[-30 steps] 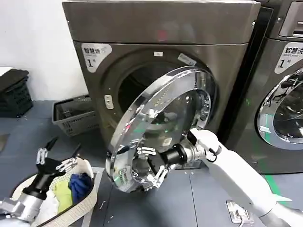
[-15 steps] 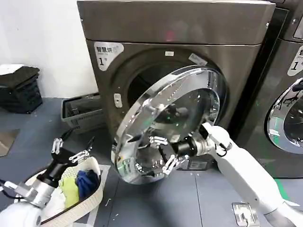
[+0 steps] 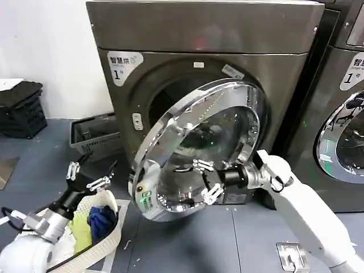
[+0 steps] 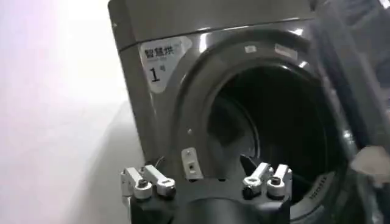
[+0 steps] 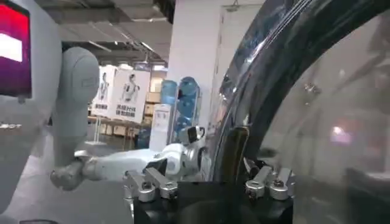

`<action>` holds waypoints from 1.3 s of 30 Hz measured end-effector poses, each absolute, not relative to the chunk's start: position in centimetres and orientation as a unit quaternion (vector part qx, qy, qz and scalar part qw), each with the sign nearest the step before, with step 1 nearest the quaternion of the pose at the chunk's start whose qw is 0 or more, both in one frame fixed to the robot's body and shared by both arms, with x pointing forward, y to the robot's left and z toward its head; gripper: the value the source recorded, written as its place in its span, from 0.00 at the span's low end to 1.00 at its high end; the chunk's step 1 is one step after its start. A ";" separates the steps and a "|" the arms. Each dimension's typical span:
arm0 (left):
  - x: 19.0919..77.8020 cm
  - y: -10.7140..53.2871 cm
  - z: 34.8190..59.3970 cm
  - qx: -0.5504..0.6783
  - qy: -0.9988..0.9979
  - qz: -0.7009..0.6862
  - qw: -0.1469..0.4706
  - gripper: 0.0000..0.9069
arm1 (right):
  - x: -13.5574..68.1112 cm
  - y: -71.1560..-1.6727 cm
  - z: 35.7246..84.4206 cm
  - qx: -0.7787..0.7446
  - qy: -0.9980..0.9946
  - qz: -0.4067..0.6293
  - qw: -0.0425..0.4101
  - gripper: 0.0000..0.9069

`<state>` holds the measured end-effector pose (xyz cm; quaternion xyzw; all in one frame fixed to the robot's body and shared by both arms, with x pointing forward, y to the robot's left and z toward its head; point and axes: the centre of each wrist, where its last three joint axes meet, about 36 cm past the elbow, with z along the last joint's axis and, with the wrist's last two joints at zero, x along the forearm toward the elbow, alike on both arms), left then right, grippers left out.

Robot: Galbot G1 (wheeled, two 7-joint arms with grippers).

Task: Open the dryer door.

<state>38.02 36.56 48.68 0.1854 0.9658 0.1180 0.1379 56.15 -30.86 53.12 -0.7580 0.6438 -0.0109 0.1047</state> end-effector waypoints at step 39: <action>46.2 24.5 46.4 0.382 0.910 0.072 0.143 1.00 | 22.3 -54.0 54.6 -0.289 0.927 -0.161 0.177 1.00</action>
